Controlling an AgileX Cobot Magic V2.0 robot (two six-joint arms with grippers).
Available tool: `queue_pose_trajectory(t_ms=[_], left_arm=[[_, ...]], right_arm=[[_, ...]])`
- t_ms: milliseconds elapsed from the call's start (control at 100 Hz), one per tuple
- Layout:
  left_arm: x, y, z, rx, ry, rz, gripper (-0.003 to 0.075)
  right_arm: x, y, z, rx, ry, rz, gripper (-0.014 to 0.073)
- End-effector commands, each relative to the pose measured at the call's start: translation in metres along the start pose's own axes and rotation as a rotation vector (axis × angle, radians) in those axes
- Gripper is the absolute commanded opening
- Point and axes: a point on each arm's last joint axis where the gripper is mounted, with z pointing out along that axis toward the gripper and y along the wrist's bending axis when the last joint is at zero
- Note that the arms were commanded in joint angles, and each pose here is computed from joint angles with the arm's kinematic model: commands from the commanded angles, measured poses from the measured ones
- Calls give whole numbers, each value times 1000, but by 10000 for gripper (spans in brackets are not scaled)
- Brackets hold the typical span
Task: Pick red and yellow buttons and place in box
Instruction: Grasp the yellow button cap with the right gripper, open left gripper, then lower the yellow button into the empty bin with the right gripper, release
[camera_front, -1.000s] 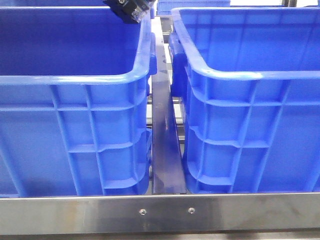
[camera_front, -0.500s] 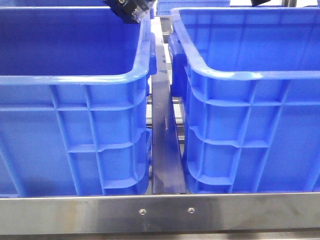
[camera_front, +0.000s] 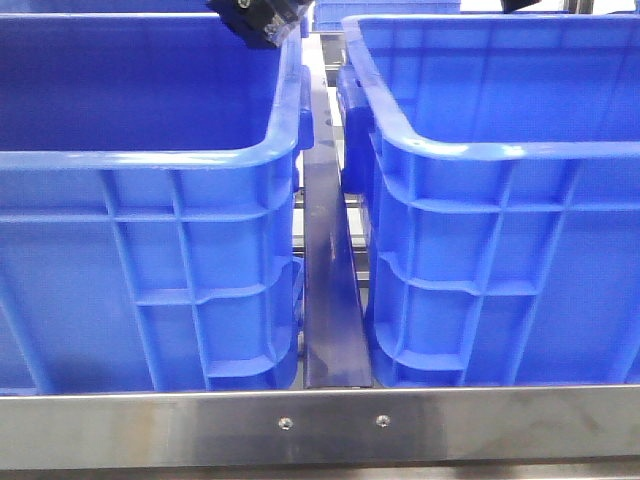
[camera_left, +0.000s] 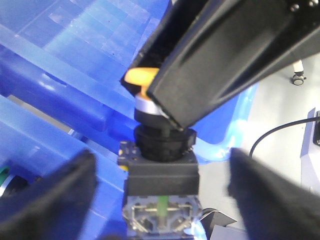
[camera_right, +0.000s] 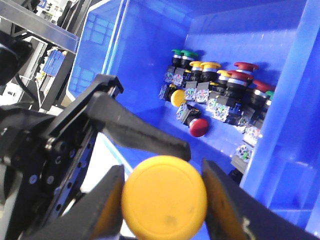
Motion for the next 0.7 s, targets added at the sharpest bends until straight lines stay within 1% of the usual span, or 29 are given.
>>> queue_pose_trajectory(t_ms=[0, 100, 190, 310, 430, 540, 600, 690], left_arm=[[-15, -10, -14, 5, -94, 6, 587], [-14, -11, -14, 16, -84, 7, 587], [-13, -12, -14, 23, -77, 7, 587], [-13, -12, -15, 25, -76, 8, 587], [-13, -12, -15, 24, -75, 9, 587], [-13, -12, -15, 23, -77, 10, 587], [-13, -12, -15, 23, -77, 10, 587], [-13, -12, -15, 23, -77, 10, 587]], right_arm=[[-15, 18, -14, -49, -95, -26, 204], [-28, 18, -28, -22, -148, -60, 204], [-42, 13, -46, 39, -202, -130, 204], [-59, 2, -69, 126, -282, -167, 204], [-70, -16, -87, 273, -361, -241, 204], [-77, -33, -95, 458, -396, -354, 204], [-82, -42, -97, 543, -420, -395, 204], [-88, -56, -97, 624, -441, -429, 204]])
